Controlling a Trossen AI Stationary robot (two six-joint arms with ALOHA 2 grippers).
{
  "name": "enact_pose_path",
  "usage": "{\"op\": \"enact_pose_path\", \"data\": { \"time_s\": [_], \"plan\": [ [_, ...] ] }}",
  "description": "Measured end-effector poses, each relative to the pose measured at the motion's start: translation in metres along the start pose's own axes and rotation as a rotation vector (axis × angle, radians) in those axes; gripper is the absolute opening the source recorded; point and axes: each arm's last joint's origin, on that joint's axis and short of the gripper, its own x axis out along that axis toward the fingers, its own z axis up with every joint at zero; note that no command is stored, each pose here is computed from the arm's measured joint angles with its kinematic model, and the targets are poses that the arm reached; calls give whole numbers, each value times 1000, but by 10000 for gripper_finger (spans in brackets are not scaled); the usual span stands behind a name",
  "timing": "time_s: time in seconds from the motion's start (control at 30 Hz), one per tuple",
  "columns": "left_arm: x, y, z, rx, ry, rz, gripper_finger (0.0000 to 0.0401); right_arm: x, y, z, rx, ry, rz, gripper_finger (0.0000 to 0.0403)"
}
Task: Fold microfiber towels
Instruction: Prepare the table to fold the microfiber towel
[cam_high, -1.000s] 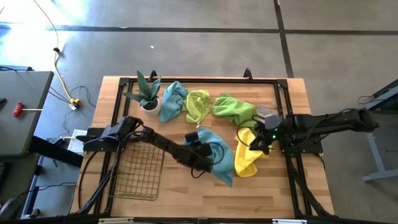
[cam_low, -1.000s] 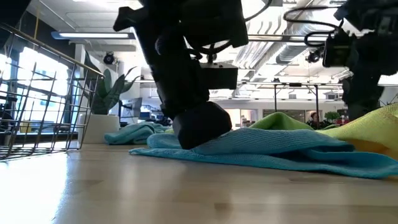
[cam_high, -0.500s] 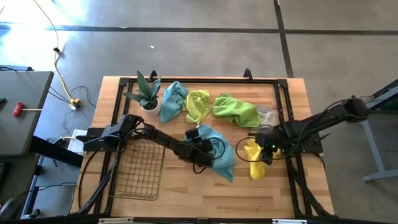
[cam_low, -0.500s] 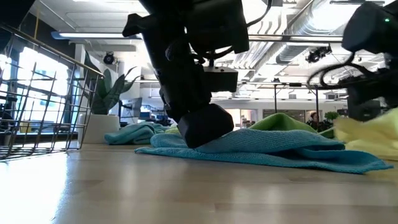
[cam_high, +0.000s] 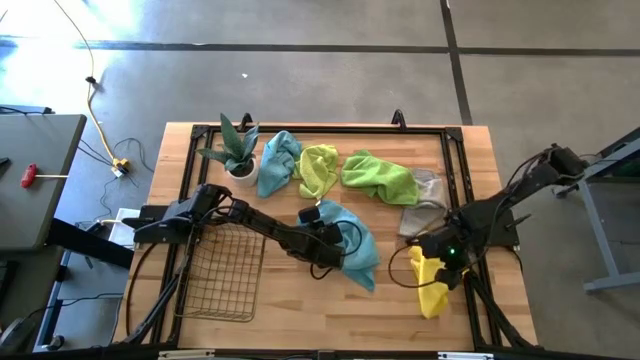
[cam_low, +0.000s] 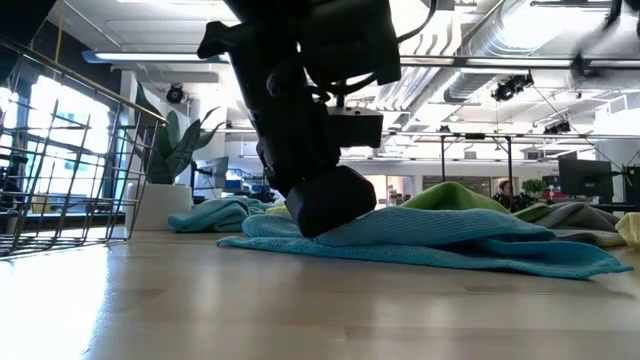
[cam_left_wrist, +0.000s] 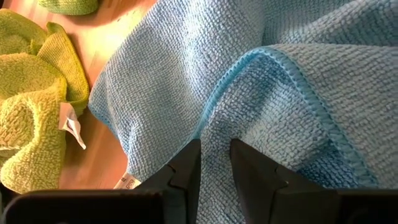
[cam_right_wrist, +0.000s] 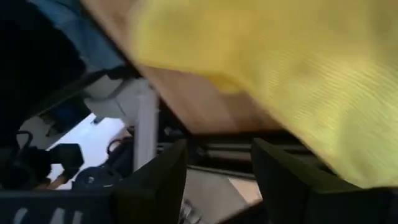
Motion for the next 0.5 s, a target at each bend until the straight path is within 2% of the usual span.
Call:
{"op": "enact_pose_path", "data": {
  "time_s": [0.07,0.13,0.2,0.3,0.4,0.5],
  "plan": [
    [0,0,1,17,-7,-2,80,-10,18,-2,-97,-107,2,171],
    [0,-2,3,38,-25,-14,80,-21,33,-2,-225,-301,-42,171],
    [-3,-5,5,72,-46,-41,80,-32,44,0,-334,-553,-137,171],
    [-8,-11,8,141,-84,-87,80,-44,53,2,-408,-877,-290,171],
    [-21,-19,13,218,-118,-119,80,-49,55,6,-454,-1060,-408,171],
    [-35,-27,18,285,-161,-143,80,-53,54,8,-476,-1152,-499,171]
  ]
}}
